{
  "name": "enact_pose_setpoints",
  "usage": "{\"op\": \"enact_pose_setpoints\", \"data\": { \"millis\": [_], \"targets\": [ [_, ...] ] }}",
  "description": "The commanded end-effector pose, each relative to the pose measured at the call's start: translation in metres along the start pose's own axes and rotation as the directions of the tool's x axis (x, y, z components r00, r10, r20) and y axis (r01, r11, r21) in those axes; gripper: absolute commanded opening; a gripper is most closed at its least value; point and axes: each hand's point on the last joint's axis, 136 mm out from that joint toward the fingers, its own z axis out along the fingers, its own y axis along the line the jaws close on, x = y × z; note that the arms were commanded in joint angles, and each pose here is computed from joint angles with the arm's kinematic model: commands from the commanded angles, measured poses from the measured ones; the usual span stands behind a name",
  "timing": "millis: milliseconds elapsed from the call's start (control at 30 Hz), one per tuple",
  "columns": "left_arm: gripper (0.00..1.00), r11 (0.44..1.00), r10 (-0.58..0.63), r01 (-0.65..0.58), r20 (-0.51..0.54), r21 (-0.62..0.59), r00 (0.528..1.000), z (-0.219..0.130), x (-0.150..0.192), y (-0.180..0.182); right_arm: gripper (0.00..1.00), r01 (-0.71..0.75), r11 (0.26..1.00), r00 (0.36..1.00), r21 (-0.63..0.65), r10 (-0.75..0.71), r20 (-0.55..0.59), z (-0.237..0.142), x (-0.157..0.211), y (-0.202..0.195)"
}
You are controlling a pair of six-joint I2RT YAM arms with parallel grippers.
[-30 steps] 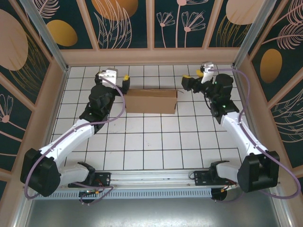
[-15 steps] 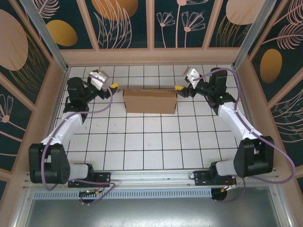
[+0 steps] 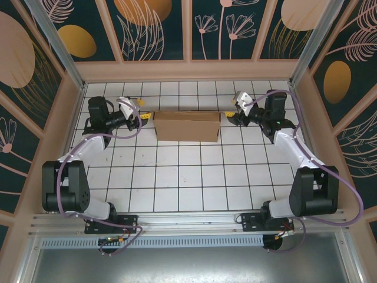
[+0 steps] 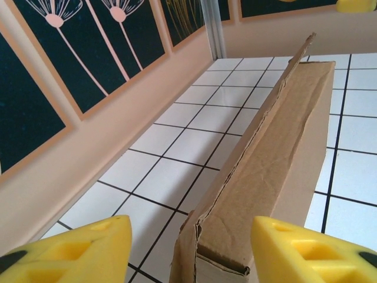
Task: Fold the paper box
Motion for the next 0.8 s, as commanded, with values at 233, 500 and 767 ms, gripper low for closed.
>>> {"op": "enact_pose_setpoints", "data": {
  "millis": [233,500,767],
  "targets": [
    [0.45,0.999,-0.015,0.018,-0.052,0.042,0.999,0.015,0.029,-0.009,0.5,0.008,1.0,1.0,0.024,-0.008,-0.014,0.001,-0.003,-0.01],
    [0.36,1.0,-0.007,0.007,-0.025,-0.013,1.0,0.014,0.025,-0.002,0.46,0.02,0.999,0.998,0.028,-0.019,-0.057,0.005,-0.001,-0.012],
    [0.25,1.0,-0.013,0.013,-0.034,0.007,0.999,0.019,0.025,-0.003,0.44,0.031,0.999,0.992,0.021,-0.028,-0.124,0.021,0.005,-0.009]
  ]
}}
